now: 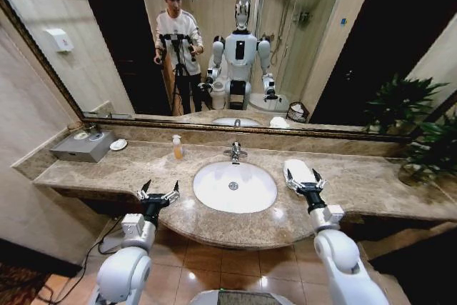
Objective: Pick up the towel from the sink counter and wipe the mirror surface.
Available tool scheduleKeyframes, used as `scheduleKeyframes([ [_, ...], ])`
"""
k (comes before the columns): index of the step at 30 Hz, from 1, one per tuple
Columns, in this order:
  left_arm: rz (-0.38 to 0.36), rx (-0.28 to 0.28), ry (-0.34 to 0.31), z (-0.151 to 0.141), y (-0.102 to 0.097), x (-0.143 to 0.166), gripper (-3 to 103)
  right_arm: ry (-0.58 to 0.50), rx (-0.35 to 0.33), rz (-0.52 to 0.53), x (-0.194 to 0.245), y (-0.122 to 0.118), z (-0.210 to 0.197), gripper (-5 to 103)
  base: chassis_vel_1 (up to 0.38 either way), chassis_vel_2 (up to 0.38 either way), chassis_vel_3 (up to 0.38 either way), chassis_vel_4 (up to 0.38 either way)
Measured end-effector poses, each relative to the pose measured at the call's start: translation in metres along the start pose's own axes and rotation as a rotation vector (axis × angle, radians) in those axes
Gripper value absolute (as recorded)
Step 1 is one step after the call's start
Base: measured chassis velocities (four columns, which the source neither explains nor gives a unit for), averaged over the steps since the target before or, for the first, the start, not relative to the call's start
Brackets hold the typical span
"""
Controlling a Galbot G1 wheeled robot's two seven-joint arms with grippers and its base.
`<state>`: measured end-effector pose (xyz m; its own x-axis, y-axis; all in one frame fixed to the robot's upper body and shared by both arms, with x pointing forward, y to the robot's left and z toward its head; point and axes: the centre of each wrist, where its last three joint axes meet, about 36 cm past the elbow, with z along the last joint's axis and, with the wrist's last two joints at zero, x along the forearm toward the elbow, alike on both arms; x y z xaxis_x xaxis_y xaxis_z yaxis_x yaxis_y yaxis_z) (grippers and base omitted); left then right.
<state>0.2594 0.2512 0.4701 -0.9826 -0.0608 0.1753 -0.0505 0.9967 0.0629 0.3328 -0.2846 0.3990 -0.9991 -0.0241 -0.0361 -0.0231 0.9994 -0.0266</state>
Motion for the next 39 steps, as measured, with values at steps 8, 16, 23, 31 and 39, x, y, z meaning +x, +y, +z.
scheduleKeyframes([
  [8, 0.0, 0.0, 0.0, 0.0, 0.0, 0.0, 100, 0.065, 0.03, -0.015, 0.007, 0.007, -0.005, 100, 0.0, 0.0, 0.0, 0.0],
  [16, 0.0, 0.0, 0.0, 0.0, 0.0, 0.0, 100, 0.101, 0.037, -0.029, 0.015, 0.006, -0.003, 100, 0.011, -0.009, -0.007, 0.013],
  [23, 0.0, 0.0, 0.0, 0.0, 0.0, 0.0, 100, 0.099, 0.03, -0.022, 0.029, 0.0, 0.004, 100, 0.072, -0.069, -0.083, 0.091],
  [31, 0.0, 0.0, 0.0, 0.0, 0.0, 0.0, 100, 0.105, 0.028, -0.017, 0.044, -0.002, 0.012, 100, 0.118, -0.108, -0.119, 0.109],
  [39, 0.0, 0.0, 0.0, 0.0, 0.0, 0.0, 100, 0.107, 0.018, -0.016, 0.058, -0.003, 0.018, 100, 0.112, -0.135, -0.125, 0.14],
])
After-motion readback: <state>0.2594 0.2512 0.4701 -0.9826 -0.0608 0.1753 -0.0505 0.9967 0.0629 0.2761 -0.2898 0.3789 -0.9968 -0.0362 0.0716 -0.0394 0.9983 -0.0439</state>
